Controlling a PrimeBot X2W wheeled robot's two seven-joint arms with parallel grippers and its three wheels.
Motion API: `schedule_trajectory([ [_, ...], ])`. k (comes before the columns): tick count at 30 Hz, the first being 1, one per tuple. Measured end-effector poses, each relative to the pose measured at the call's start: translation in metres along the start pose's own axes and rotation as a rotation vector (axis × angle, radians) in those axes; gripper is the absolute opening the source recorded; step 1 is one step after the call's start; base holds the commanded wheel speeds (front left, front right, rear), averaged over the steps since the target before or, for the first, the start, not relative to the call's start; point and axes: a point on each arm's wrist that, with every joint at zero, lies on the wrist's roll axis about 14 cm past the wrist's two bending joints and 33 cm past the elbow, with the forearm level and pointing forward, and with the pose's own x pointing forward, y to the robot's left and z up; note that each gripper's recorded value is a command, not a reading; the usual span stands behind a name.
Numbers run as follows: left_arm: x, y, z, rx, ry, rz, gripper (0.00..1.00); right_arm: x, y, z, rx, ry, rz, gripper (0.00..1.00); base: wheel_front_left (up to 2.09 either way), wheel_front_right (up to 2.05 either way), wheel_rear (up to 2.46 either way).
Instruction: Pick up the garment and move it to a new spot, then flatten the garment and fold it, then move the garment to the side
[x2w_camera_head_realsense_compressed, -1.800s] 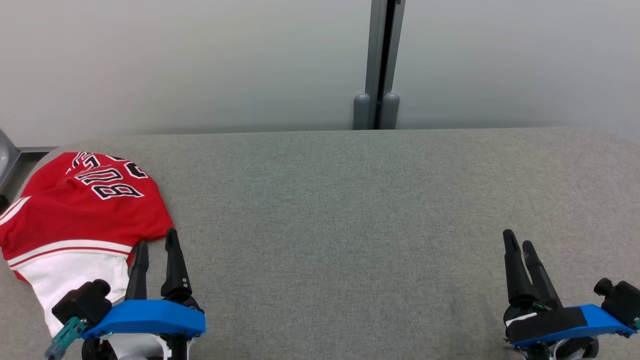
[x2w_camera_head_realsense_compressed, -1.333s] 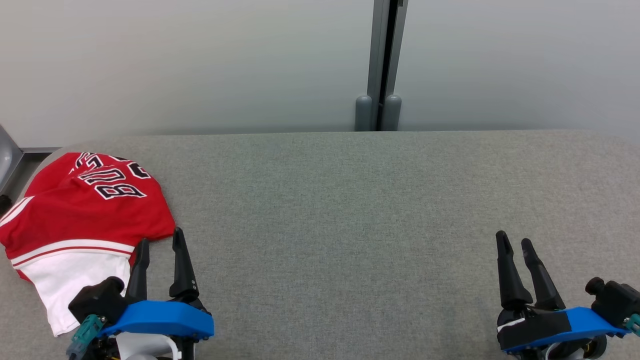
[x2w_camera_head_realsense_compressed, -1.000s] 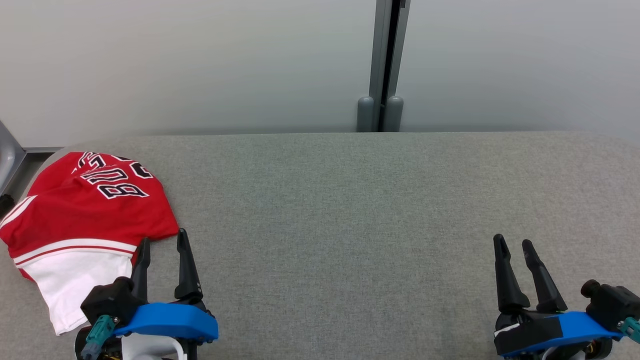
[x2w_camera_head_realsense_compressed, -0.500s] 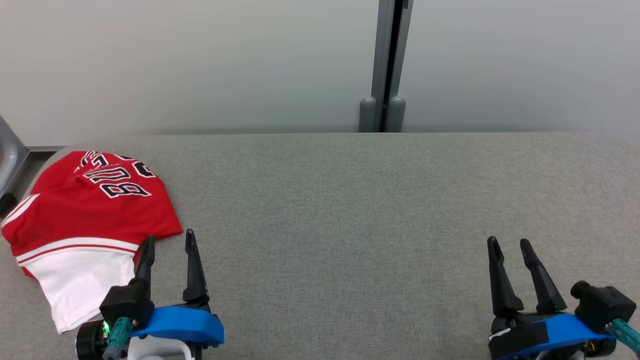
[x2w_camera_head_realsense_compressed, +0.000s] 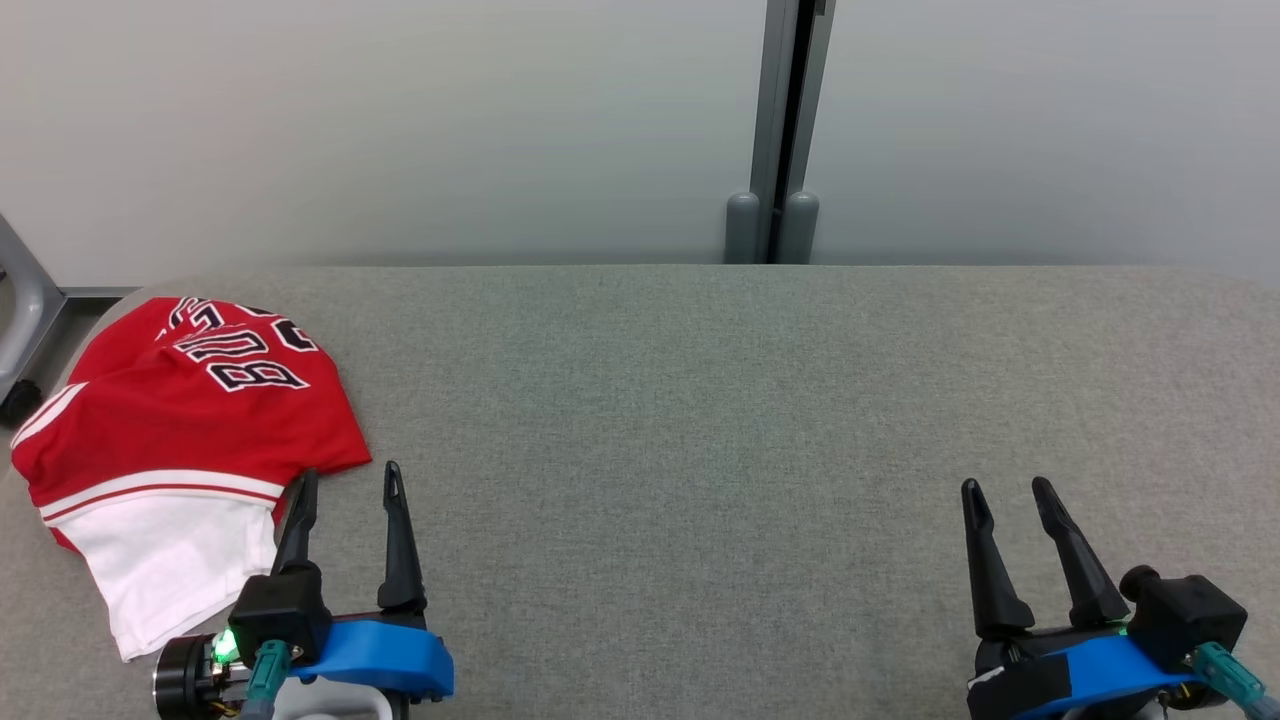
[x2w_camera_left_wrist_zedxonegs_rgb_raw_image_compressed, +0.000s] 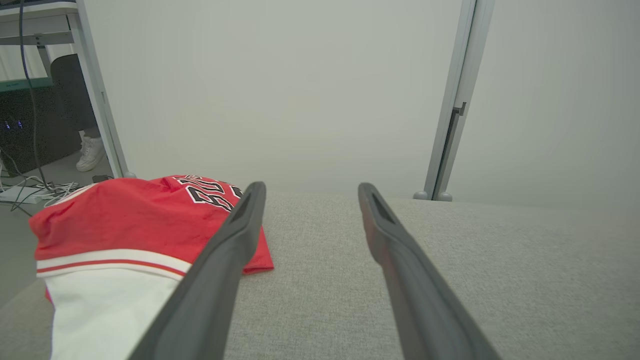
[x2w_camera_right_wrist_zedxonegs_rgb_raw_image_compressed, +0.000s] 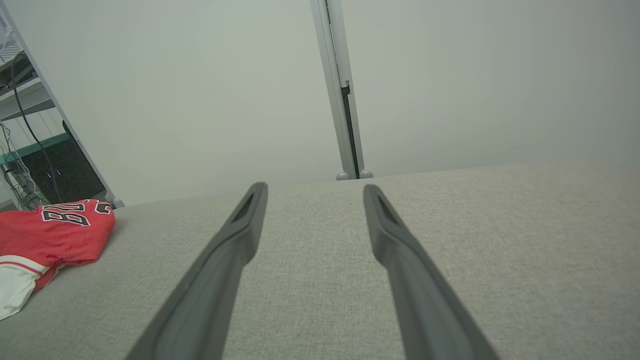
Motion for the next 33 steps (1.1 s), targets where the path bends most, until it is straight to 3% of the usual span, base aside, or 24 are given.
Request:
schedule_trajectory([
  [14,-0.002,-0.001,-0.002,0.073,-0.009,-0.010,1.00,0.000,0.003,-0.004,-0.094,0.007,0.025,1.00,0.00,0.00,0.00],
  [33,-0.003,0.000,-0.016,0.044,0.036,-0.001,1.00,-0.001,-0.004,-0.019,-0.090,0.054,0.005,1.00,0.00,0.00,0.00],
])
